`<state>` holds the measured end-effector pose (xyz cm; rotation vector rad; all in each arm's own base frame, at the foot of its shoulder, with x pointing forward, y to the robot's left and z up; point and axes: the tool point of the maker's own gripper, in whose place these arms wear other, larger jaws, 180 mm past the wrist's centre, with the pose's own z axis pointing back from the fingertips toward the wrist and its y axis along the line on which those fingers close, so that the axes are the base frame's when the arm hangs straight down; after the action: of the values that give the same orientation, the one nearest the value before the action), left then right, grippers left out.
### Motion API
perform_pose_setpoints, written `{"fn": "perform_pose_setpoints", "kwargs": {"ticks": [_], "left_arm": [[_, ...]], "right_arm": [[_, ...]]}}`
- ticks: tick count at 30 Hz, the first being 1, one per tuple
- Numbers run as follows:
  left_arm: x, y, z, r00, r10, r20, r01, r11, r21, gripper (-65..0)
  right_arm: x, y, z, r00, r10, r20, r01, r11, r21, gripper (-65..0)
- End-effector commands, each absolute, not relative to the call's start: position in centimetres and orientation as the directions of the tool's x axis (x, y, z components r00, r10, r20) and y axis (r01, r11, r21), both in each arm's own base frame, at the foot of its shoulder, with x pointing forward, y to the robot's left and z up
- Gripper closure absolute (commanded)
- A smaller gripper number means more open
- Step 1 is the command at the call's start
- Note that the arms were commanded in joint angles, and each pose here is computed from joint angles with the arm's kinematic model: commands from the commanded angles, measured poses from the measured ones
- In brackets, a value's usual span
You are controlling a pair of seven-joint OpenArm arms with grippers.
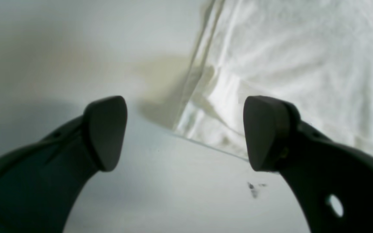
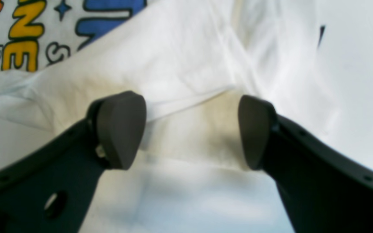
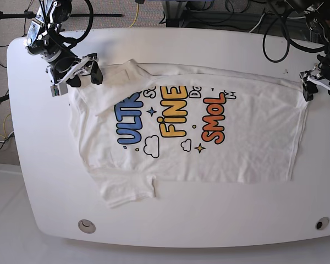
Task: Fold the T-shirt properly
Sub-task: 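Move both open grippers onto the shirt's two shoulder corners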
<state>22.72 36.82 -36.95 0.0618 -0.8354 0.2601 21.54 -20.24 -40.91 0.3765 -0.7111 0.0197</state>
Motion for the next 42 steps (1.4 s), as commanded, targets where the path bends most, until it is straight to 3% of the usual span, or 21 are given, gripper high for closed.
{"fn": "perform_pose_setpoints", "kwargs": {"ticks": [1, 9, 18, 32, 36, 42], "left_arm": [[22.9, 37.5, -37.3, 0.626, 0.222, 0.747, -0.263, 0.962, -0.065, -53.5], [23.9, 36.7, -39.1, 0.595, 0.251, 0.763, -0.25, 0.961, -0.121, -53.5], [25.7, 34.5, -40.5, 0.654, 0.166, 0.738, -0.172, 0.983, -0.068, -53.5], [25.7, 33.3, -41.6, 0.674, 0.164, 0.72, -0.169, 0.983, -0.066, -53.3], [25.7, 32.8, -41.5, 0.679, 0.135, 0.722, -0.123, 0.99, -0.068, -50.2], [25.7, 31.8, -41.5, 0.683, 0.092, 0.724, -0.054, 0.996, -0.076, -37.5]], "right_arm": [[22.7, -20.7, -40.4, 0.736, -0.124, 0.666, -0.15, 0.929, 0.338, -46.6], [22.9, -20.8, -41.7, 0.753, -0.156, 0.639, -0.123, 0.921, 0.37, -46.6], [23.5, -21.4, -41.2, 0.744, -0.143, 0.652, -0.131, 0.926, 0.354, -46.6], [22.9, -24.1, -40.9, 0.737, -0.162, 0.656, -0.079, 0.944, 0.322, -46.2], [22.9, -24.0, -40.9, 0.737, -0.159, 0.656, -0.083, 0.943, 0.322, -39.7], [23.0, -24.0, -40.8, 0.735, -0.157, 0.66, -0.087, 0.943, 0.321, -24.1]]}}
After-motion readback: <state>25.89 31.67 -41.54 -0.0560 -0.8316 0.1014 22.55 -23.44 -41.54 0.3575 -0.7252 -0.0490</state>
